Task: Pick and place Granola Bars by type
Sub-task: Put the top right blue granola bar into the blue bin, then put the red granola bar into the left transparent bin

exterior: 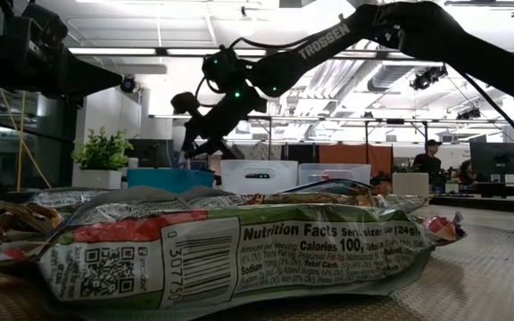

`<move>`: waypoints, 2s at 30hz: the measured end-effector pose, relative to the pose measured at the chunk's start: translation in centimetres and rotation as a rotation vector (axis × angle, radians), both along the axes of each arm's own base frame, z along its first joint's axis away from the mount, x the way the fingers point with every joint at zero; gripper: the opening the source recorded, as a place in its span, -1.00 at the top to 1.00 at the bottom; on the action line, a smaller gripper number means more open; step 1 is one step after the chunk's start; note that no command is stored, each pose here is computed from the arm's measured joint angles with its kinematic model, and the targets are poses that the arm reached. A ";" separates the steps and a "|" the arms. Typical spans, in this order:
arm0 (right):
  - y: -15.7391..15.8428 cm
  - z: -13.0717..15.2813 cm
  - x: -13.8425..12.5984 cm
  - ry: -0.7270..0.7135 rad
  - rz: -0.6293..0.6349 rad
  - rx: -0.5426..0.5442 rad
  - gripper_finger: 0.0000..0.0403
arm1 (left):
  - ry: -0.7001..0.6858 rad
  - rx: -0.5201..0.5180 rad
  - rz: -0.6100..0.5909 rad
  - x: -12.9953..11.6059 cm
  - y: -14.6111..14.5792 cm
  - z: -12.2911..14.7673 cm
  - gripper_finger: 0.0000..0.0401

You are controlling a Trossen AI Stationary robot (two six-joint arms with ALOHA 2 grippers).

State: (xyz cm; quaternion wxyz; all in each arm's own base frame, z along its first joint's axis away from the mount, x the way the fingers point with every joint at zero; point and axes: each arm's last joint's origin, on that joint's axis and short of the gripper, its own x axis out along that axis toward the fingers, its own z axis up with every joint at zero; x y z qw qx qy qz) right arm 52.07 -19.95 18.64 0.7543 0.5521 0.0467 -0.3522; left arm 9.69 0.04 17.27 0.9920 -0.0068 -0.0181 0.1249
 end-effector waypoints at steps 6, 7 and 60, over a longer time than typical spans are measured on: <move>-0.2 0.0 -0.1 0.025 0.047 -0.039 0.52 | 0.000 0.000 0.000 0.0 0.0 0.0 1.00; -0.2 0.0 -0.1 0.027 0.059 -0.041 0.47 | -0.001 0.000 0.000 0.0 0.0 0.0 1.00; 16.1 15.2 -13.8 1.066 1.241 -0.650 0.09 | -0.001 0.000 0.000 0.0 0.0 0.0 1.00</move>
